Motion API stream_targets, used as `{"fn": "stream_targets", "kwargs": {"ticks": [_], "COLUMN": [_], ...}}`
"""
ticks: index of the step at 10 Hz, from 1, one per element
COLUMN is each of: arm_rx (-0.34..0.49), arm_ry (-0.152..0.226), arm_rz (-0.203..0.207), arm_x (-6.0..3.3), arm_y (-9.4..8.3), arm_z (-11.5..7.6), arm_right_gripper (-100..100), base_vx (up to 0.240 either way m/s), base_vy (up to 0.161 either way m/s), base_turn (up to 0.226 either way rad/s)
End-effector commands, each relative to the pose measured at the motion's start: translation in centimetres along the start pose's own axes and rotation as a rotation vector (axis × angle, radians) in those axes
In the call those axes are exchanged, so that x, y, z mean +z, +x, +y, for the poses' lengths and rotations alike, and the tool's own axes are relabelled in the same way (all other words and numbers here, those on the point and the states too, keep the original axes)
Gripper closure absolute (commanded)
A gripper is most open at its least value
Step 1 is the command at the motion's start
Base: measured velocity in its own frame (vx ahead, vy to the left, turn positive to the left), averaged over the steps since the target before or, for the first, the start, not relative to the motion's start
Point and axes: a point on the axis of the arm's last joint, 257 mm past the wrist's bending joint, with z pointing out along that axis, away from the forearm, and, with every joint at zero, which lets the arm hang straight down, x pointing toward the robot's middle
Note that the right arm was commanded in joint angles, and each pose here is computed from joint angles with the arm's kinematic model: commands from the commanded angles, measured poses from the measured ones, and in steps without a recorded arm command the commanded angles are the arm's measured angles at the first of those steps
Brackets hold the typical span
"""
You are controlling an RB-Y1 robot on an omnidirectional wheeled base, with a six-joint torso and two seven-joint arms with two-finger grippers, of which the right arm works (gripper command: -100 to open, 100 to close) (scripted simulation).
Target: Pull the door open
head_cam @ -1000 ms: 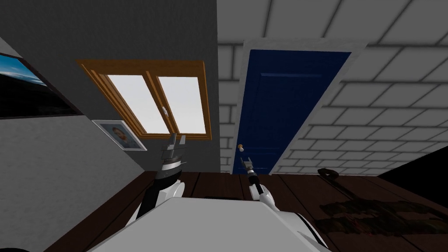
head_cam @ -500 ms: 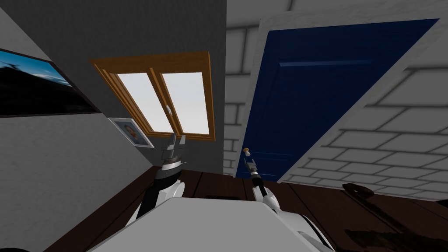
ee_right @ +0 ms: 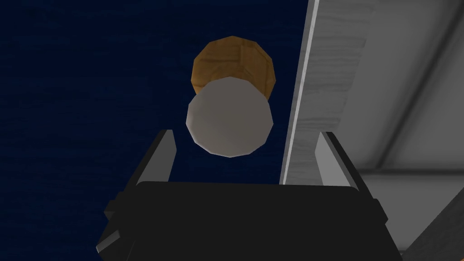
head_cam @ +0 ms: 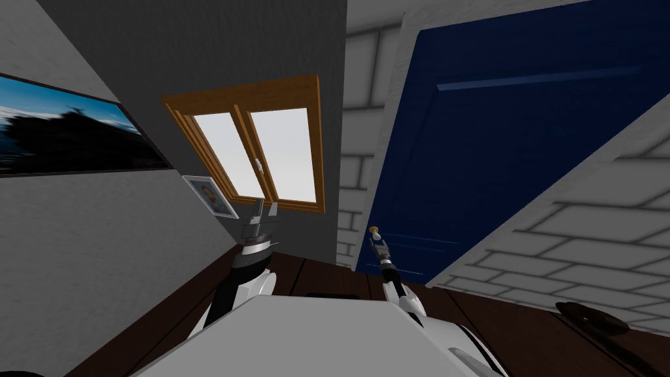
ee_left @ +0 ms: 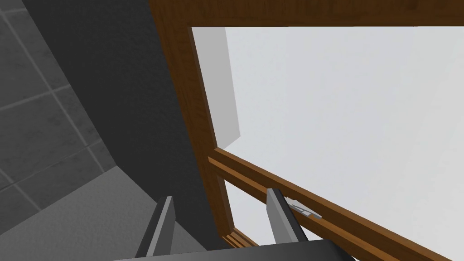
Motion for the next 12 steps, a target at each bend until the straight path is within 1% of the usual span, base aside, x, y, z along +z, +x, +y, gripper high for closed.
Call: {"fn": "stream_targets", "kwargs": {"ticks": [1,2,3,4,6,7,8,9,10,12], "arm_rx": [0.0,-0.001,-0.003,-0.003,-0.001,-0.001,-0.001,-0.001,-0.001,-0.001], "arm_ry": [0.004,0.042,0.033,0.033,0.042,0.04,0.042,0.041,0.041,0.041], "arm_rz": [-0.002,-0.004,-0.042,-0.043,-0.004,-0.012,-0.004,-0.007,-0.007,-0.007], "arm_x": [-0.1,-0.69,0.17,0.19,-0.69,-0.5,-0.69,-0.56,-0.56,-0.56], "arm_y": [-0.1,-0.2,-1.7,-1.8,-0.2,-0.6,-0.2,-0.4,-0.4,-0.4], "arm_z": [-0.3,-2.6,-2.4,-2.3,-2.6,-2.6,-2.6,-2.6,-2.6,-2.6], "arm_right_gripper": [-100,-100,-100,-100,-100,-100,-100,-100,100,100], "base_vx": [0.041,0.089,0.102,0.053,0.008,-0.01,-0.01,0.0,0.0,0.0], "base_vy": [-0.01,0.011,-0.017,-0.022,-0.005,0.001,0.002,0.0,0.0,0.0], "base_turn": [0.015,0.261,0.133,-0.014,-0.009,-0.001,0.003,0.0,0.0,0.0]}}
